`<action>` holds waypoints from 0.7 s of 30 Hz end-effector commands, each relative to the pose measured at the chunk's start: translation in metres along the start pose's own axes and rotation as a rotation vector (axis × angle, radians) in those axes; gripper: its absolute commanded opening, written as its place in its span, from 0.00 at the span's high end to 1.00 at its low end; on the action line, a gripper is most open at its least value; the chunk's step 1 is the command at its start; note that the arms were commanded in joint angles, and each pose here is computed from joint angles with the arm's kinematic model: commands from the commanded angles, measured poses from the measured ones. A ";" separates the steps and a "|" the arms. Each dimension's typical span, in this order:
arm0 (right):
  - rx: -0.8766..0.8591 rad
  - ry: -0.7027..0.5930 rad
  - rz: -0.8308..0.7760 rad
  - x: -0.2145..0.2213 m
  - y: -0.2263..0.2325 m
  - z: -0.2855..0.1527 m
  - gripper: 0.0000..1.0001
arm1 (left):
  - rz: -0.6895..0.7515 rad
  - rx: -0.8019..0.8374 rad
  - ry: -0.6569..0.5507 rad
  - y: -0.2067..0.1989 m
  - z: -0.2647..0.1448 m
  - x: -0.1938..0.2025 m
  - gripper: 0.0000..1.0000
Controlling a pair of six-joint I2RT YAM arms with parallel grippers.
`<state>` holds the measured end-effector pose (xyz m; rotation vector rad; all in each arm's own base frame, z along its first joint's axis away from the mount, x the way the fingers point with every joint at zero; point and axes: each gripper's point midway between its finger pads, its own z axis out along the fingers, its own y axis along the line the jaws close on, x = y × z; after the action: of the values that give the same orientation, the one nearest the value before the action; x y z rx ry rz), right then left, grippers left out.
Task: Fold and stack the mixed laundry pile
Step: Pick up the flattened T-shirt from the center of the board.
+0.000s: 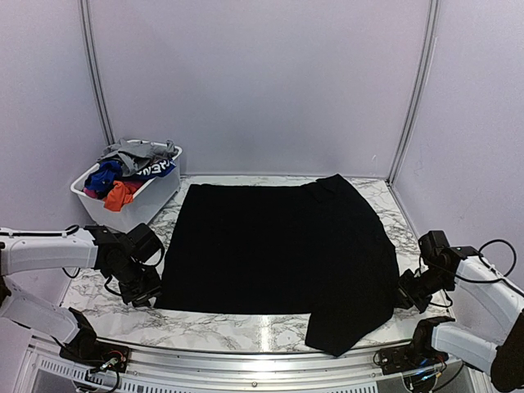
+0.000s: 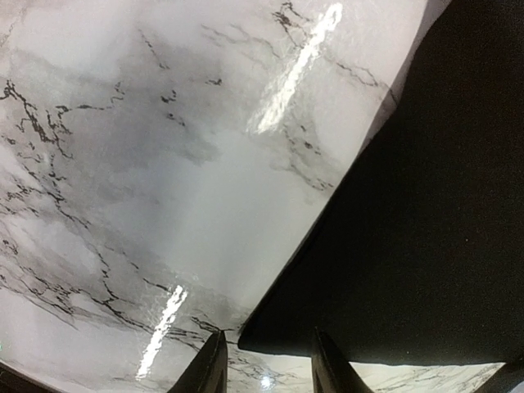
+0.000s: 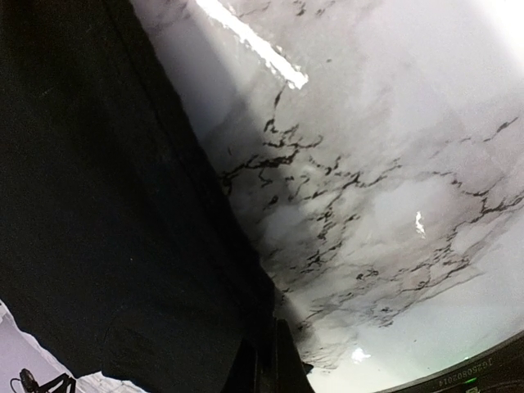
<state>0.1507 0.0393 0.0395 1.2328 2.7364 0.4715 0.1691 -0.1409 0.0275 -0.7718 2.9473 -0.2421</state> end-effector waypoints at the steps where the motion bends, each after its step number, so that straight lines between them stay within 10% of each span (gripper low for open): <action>1: 0.011 -0.022 -0.003 -0.004 0.004 -0.009 1.00 | 0.002 -0.064 0.034 0.020 0.004 0.011 0.62; 8: 0.005 -0.016 0.003 -0.002 0.002 -0.006 1.00 | 0.040 -0.092 0.018 0.013 0.010 0.006 0.64; 14: 0.009 -0.023 -0.003 -0.004 0.003 -0.010 1.00 | 0.020 -0.099 0.021 0.018 0.012 0.009 0.98; 21: -0.024 -0.042 0.003 -0.005 0.012 -0.024 1.00 | -0.001 -0.027 0.033 0.008 -0.008 0.012 1.00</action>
<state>0.1518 0.0392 0.0470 1.2313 2.7263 0.4761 0.1627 -0.1416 0.0232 -0.7528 2.9720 -0.2141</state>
